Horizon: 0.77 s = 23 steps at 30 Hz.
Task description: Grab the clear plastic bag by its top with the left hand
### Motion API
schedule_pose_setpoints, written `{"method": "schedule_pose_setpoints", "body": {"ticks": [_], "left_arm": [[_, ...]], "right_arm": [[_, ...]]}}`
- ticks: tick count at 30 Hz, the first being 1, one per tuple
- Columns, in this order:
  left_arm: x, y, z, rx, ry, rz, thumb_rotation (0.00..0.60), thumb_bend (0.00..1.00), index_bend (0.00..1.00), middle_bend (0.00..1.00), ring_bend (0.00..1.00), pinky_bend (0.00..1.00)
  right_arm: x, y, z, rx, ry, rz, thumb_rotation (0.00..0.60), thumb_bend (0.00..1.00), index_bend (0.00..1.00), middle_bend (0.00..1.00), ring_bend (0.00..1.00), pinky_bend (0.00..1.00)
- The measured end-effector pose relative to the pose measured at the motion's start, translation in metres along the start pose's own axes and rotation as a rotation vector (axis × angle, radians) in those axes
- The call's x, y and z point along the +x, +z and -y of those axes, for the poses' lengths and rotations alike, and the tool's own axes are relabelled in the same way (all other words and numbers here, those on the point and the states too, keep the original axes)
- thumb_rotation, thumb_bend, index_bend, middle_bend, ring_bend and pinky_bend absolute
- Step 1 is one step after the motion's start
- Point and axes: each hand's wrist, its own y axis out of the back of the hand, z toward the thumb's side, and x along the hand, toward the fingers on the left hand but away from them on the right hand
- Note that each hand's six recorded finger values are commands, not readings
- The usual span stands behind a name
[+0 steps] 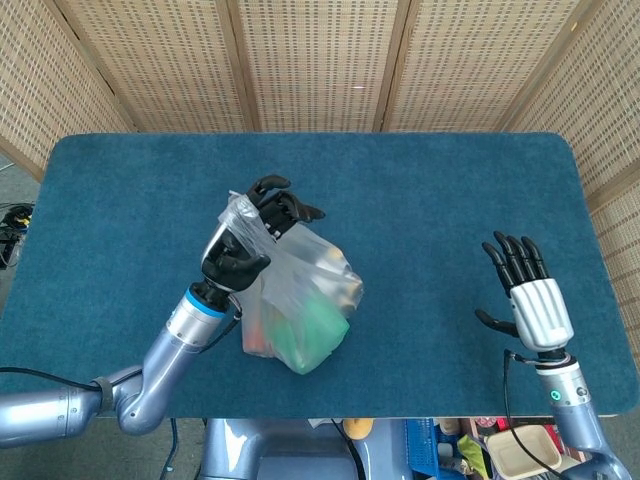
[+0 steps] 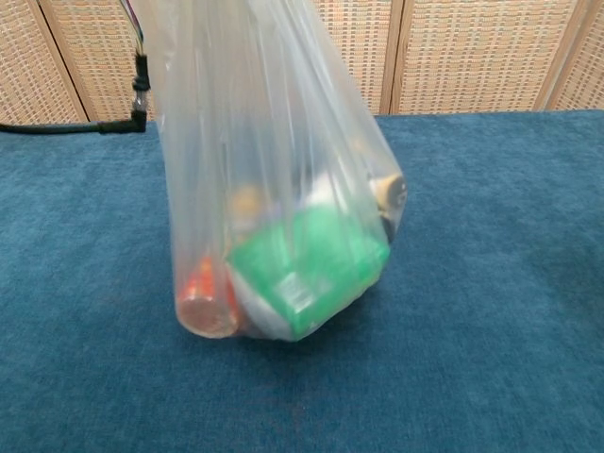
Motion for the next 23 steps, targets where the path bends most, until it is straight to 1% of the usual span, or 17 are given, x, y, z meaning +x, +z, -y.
{"method": "schedule_pose_setpoints", "body": {"ticks": [3, 4, 6, 8, 9, 10, 11, 12, 13, 14, 15, 16, 17, 18, 20, 23], "left_arm": [[0.003, 0.012, -0.002, 0.01, 0.017, 0.016, 0.6, 0.04, 0.49, 0.69, 0.61, 0.49], [0.004, 0.017, -0.002, 0.027, 0.021, 0.021, 0.6, 0.03, 0.51, 0.71, 0.64, 0.52], [0.006, 0.023, -0.002, 0.062, 0.021, 0.026, 0.6, 0.02, 0.58, 0.77, 0.7, 0.62], [0.009, 0.033, -0.001, 0.118, 0.02, 0.028, 0.6, 0.01, 0.68, 0.84, 0.78, 0.76], [0.01, 0.037, 0.0, 0.147, 0.018, 0.025, 0.6, 0.03, 0.73, 0.88, 0.81, 0.83], [0.012, 0.042, 0.001, 0.191, 0.014, 0.016, 0.6, 0.07, 0.76, 0.9, 0.83, 0.86], [0.013, 0.046, 0.002, 0.225, 0.011, 0.007, 0.6, 0.16, 0.81, 0.92, 0.86, 0.9], [0.014, 0.05, 0.003, 0.259, 0.007, -0.003, 0.6, 0.3, 0.85, 0.95, 0.88, 0.93], [0.016, 0.055, 0.005, 0.301, 0.002, -0.017, 0.6, 0.41, 0.87, 0.96, 0.89, 0.94], [0.017, 0.059, 0.006, 0.33, -0.002, -0.029, 0.6, 0.58, 0.9, 0.98, 0.9, 0.96], [0.018, 0.062, 0.007, 0.359, -0.005, -0.041, 0.6, 0.73, 0.92, 0.99, 0.92, 0.97], [0.019, 0.067, 0.009, 0.399, -0.009, -0.056, 0.6, 0.8, 0.93, 0.99, 0.92, 0.98], [0.019, 0.07, 0.011, 0.431, -0.012, -0.069, 0.6, 0.86, 0.95, 1.0, 0.93, 0.99], [0.02, 0.073, 0.013, 0.462, -0.015, -0.081, 0.6, 0.9, 0.96, 1.0, 0.94, 1.0], [0.02, 0.08, 0.017, 0.531, -0.024, -0.109, 0.6, 0.93, 0.97, 1.0, 0.95, 1.0], [0.019, 0.09, 0.022, 0.608, -0.034, -0.142, 0.6, 0.94, 0.97, 1.0, 0.95, 1.0]], "right_arm": [[0.007, 0.004, 0.001, -0.016, -0.013, 0.002, 0.6, 0.0, 0.0, 0.0, 0.0, 0.0], [0.009, 0.005, 0.001, -0.022, -0.018, 0.003, 0.6, 0.0, 0.0, 0.0, 0.0, 0.0], [0.014, 0.01, 0.001, -0.039, -0.03, 0.006, 0.6, 0.0, 0.0, 0.0, 0.0, 0.0], [0.017, 0.013, 0.001, -0.051, -0.035, 0.009, 0.6, 0.0, 0.0, 0.0, 0.0, 0.0], [0.018, 0.014, 0.001, -0.055, -0.036, 0.009, 0.6, 0.0, 0.0, 0.0, 0.0, 0.0], [0.018, 0.015, 0.001, -0.059, -0.037, 0.01, 0.6, 0.0, 0.0, 0.0, 0.0, 0.0], [0.018, 0.016, 0.001, -0.063, -0.04, 0.01, 0.6, 0.0, 0.0, 0.0, 0.0, 0.0], [0.019, 0.016, 0.002, -0.066, -0.041, 0.011, 0.6, 0.0, 0.0, 0.0, 0.0, 0.0], [0.019, 0.016, 0.002, -0.068, -0.042, 0.011, 0.6, 0.0, 0.0, 0.0, 0.0, 0.0], [0.019, 0.016, 0.002, -0.07, -0.043, 0.012, 0.6, 0.0, 0.0, 0.0, 0.0, 0.0], [0.019, 0.016, 0.002, -0.073, -0.043, 0.013, 0.6, 0.0, 0.0, 0.0, 0.0, 0.0], [0.02, 0.016, 0.003, -0.077, -0.043, 0.013, 0.6, 0.0, 0.0, 0.0, 0.0, 0.0], [0.021, 0.016, 0.003, -0.082, -0.043, 0.014, 0.6, 0.0, 0.0, 0.0, 0.0, 0.0], [0.021, 0.016, 0.004, -0.084, -0.043, 0.013, 0.6, 0.0, 0.0, 0.0, 0.0, 0.0], [0.022, 0.017, 0.004, -0.084, -0.042, 0.009, 0.6, 0.0, 0.0, 0.0, 0.0, 0.0], [0.023, 0.018, 0.003, -0.086, -0.045, 0.004, 0.6, 0.0, 0.0, 0.0, 0.0, 0.0]]}}
